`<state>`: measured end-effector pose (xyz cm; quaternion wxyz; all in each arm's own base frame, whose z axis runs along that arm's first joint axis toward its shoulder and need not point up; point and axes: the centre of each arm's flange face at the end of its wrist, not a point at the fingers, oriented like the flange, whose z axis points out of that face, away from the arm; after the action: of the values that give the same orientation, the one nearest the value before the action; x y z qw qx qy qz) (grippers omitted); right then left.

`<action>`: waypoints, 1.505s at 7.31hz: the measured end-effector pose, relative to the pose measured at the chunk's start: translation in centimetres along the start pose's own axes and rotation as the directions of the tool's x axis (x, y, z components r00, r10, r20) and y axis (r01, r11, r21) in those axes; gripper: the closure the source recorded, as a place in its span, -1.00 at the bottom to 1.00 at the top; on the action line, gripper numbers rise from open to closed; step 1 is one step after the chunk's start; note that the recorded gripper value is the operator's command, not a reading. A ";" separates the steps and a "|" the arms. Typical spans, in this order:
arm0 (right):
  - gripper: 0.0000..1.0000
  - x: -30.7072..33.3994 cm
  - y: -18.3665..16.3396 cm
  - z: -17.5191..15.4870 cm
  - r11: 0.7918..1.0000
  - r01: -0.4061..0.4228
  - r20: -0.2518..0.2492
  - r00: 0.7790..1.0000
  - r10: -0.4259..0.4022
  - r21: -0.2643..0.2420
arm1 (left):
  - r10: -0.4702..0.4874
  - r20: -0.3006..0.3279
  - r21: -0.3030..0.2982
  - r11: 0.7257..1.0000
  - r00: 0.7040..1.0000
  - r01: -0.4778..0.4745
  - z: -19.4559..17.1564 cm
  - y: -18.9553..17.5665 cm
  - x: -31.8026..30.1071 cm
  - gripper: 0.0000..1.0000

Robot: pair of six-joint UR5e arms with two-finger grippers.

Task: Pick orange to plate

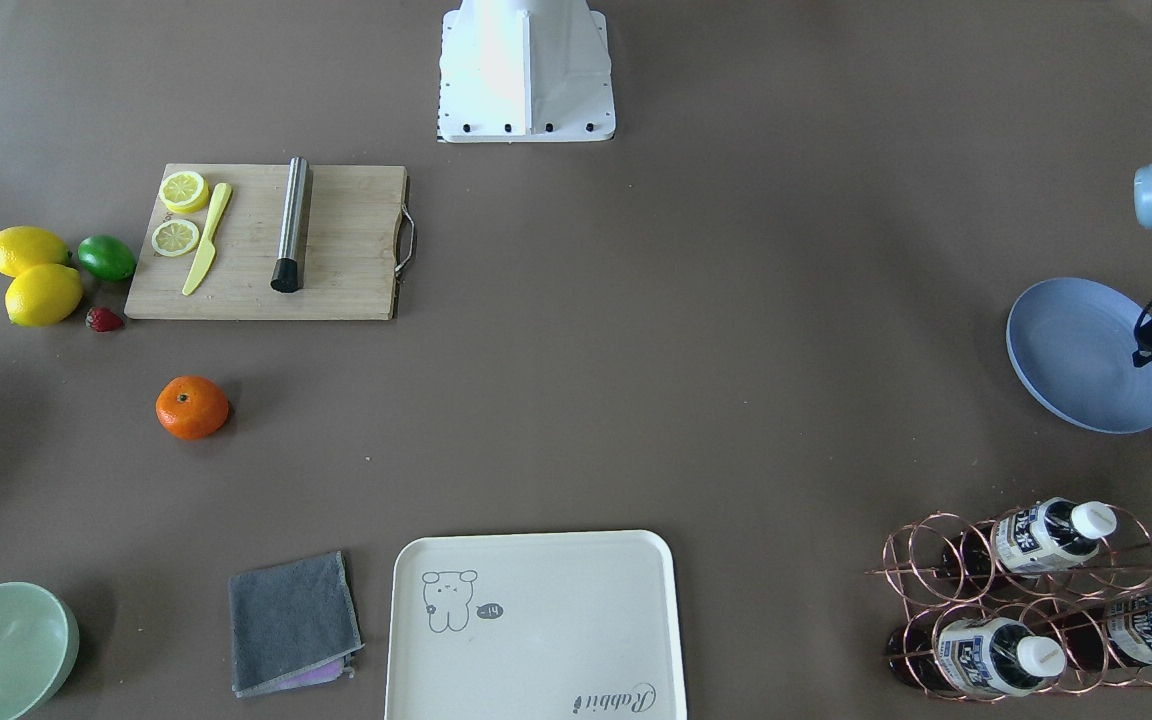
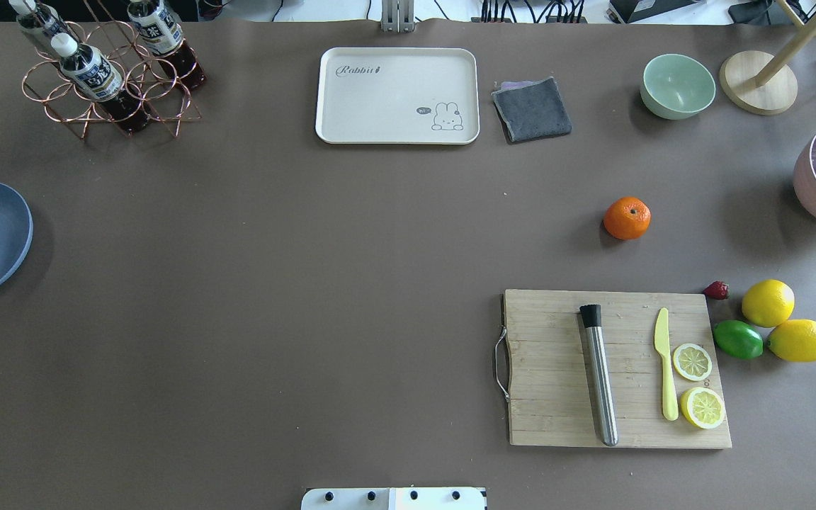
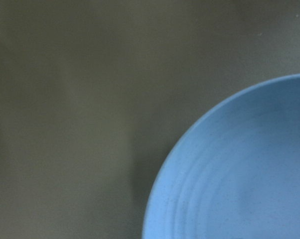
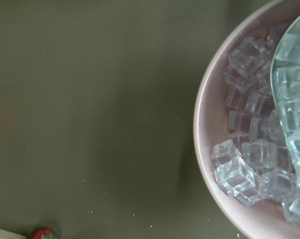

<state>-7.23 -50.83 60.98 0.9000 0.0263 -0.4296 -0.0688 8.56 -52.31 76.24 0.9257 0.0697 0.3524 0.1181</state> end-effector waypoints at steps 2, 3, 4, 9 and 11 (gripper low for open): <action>-1.00 -0.7 -0.4 0.2 1.000 -0.004 0.001 1.000 0.004 0.005 | -0.014 -0.003 -0.006 1.000 1.000 0.014 0.3 0.2 -0.2 1.00; -1.00 -0.8 -0.4 0.3 1.000 -0.003 0.000 1.000 0.003 0.005 | -0.024 -0.006 -0.004 1.000 1.000 0.024 0.1 0.1 0.0 1.00; -1.00 -0.9 -0.5 0.2 1.000 -0.002 0.000 1.000 0.002 0.006 | -0.028 -0.020 0.000 1.000 0.999 0.028 -0.1 -0.2 0.4 1.00; -1.00 -8.0 -4.1 2.6 1.000 -0.010 -0.026 1.000 0.010 0.000 | -0.189 -0.241 0.079 0.974 0.952 0.213 -8.5 -6.9 13.6 1.00; -1.00 -13.3 -5.9 3.7 1.000 -0.006 -0.020 1.000 0.006 0.005 | -0.241 -0.307 0.063 0.960 0.921 0.272 -9.3 -10.7 28.0 1.00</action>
<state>-18.94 -54.63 52.41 0.9045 0.0279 -0.4207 -0.0645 24.42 -54.69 49.22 0.8648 0.0528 0.4991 -0.0138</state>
